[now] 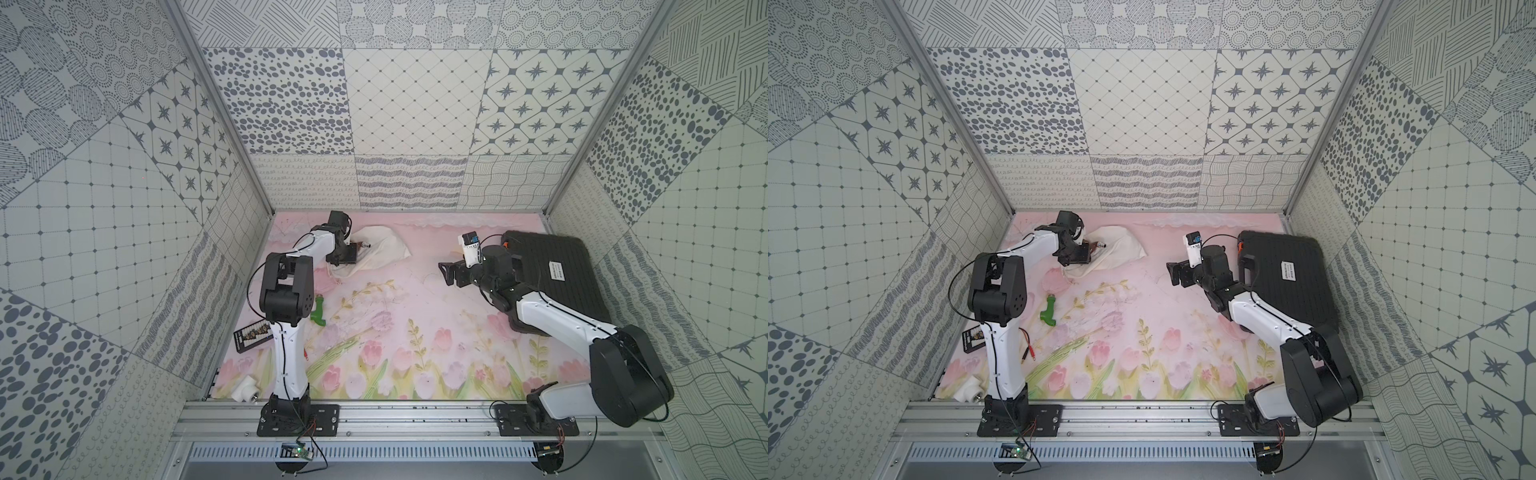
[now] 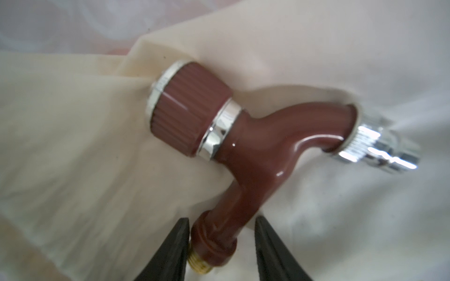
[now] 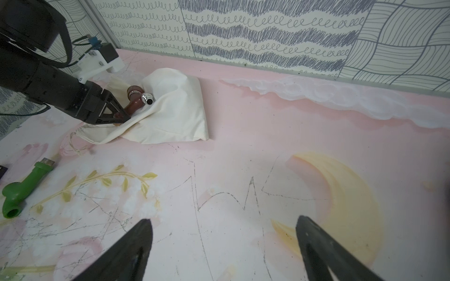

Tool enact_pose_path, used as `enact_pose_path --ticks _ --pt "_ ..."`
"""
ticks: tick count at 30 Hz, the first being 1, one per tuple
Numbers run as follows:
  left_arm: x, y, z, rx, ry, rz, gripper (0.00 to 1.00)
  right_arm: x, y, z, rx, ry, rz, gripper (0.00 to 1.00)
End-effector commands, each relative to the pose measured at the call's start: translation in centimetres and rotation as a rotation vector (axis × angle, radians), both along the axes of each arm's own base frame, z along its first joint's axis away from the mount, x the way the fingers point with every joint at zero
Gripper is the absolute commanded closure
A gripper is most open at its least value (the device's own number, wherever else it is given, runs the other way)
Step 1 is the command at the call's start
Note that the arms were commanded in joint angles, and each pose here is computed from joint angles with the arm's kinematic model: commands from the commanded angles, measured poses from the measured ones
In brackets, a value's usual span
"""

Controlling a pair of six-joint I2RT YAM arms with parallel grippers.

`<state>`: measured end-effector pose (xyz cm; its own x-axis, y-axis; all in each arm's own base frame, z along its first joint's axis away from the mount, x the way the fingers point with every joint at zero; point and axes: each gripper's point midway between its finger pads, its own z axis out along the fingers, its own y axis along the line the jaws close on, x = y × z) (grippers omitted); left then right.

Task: Close the soil bag
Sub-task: Pick up the distractor from the center of the board, then place the distractor at the center of the board.

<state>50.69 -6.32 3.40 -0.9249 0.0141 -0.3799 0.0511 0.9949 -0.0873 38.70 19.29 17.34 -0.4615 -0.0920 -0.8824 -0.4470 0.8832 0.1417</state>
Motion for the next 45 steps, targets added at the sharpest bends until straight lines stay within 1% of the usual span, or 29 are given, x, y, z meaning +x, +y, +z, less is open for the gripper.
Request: enact_pose_path --ticks 1,4,7,8,10,12,14,17,19,22,25,27,29,31,32,34,36,38,39,41,43,45 --pt "-0.7 -1.0 -1.1 -0.010 0.069 -0.084 0.53 0.7 0.9 1.0 0.048 -0.027 0.018 0.03" --pt "-0.7 -1.6 -1.6 -0.020 0.092 -0.108 0.62 0.7 1.1 0.7 0.050 -0.018 0.018 0.03" --pt "-1.1 -2.1 -1.4 -0.013 0.100 -0.136 0.71 0.8 0.9 0.6 0.049 -0.015 0.010 0.03" --pt "-1.2 -2.3 -1.0 -0.010 0.096 -0.145 0.73 0.9 0.9 0.6 0.050 -0.015 0.009 0.03" --pt "-1.4 -2.7 0.0 -0.002 0.078 -0.159 0.85 0.8 1.0 0.8 0.052 -0.016 0.009 0.03" --pt "-1.6 -2.9 1.5 0.010 0.049 -0.162 0.94 0.7 0.9 0.8 0.055 -0.014 0.009 0.03" --pt "-2.0 -3.0 3.1 0.019 0.019 -0.157 1.00 0.6 0.9 1.1 0.058 -0.019 0.010 0.03" --pt "-3.1 -2.3 5.2 0.031 -0.009 -0.116 1.00 0.4 0.8 1.5 0.061 -0.021 0.009 0.03" --pt "-4.4 -1.3 6.3 0.060 -0.016 -0.056 1.00 0.1 0.7 1.7 0.060 -0.023 0.009 0.03" --pt "-7.8 0.8 7.4 0.080 -0.015 0.053 1.00 -0.6 0.4 2.0 0.059 -0.031 0.016 0.03" --pt "-12.0 3.5 7.6 0.057 -0.020 0.201 1.00 -1.1 0.3 1.9 0.060 -0.031 0.021 0.03" --pt "-14.7 5.4 7.3 0.047 -0.037 0.322 1.00 -1.2 0.3 1.7 0.061 -0.025 0.025 0.03" --pt "-16.8 6.5 6.8 0.043 -0.060 0.407 1.00 -1.3 0.5 1.5 0.064 -0.018 0.031 0.03" --pt "-19.1 8.8 5.9 0.109 -0.074 0.528 1.00 -1.3 0.6 1.4 0.067 -0.014 0.039 0.03" --pt "-20.0 9.8 5.3 0.126 -0.073 0.589 1.00 -1.3 0.6 1.3 0.067 -0.013 0.041 0.03" --pt "-21.4 11.1 4.0 0.110 -0.064 0.691 1.00 -1.3 0.6 1.1 0.062 -0.013 0.042 0.03" --pt "-22.9 12.4 2.5 0.089 -0.020 0.794 1.00 -1.4 0.5 0.9 0.056 -0.011 0.040 0.03" --pt "-23.9 13.6 2.1 0.081 0.009 0.890 1.00 -1.4 0.3 0.7 0.051 -0.013 0.036 0.03" --pt "-24.1 13.9 2.0 0.076 0.014 0.911 1.00 -1.5 0.3 0.7 0.050 -0.014 0.036 0.03" --pt "-24.2 14.0 1.7 0.060 0.024 0.932 1.00 -1.4 0.3 0.6 0.048 -0.013 0.036 0.03" --pt "-24.3 14.0 1.0 0.049 0.062 0.941 1.00 -1.4 0.3 0.5 0.049 -0.012 0.037 0.03" --pt "-23.9 13.8 0.7 0.043 0.088 0.928 0.93 -1.4 0.4 0.4 0.050 -0.011 0.037 0.03"
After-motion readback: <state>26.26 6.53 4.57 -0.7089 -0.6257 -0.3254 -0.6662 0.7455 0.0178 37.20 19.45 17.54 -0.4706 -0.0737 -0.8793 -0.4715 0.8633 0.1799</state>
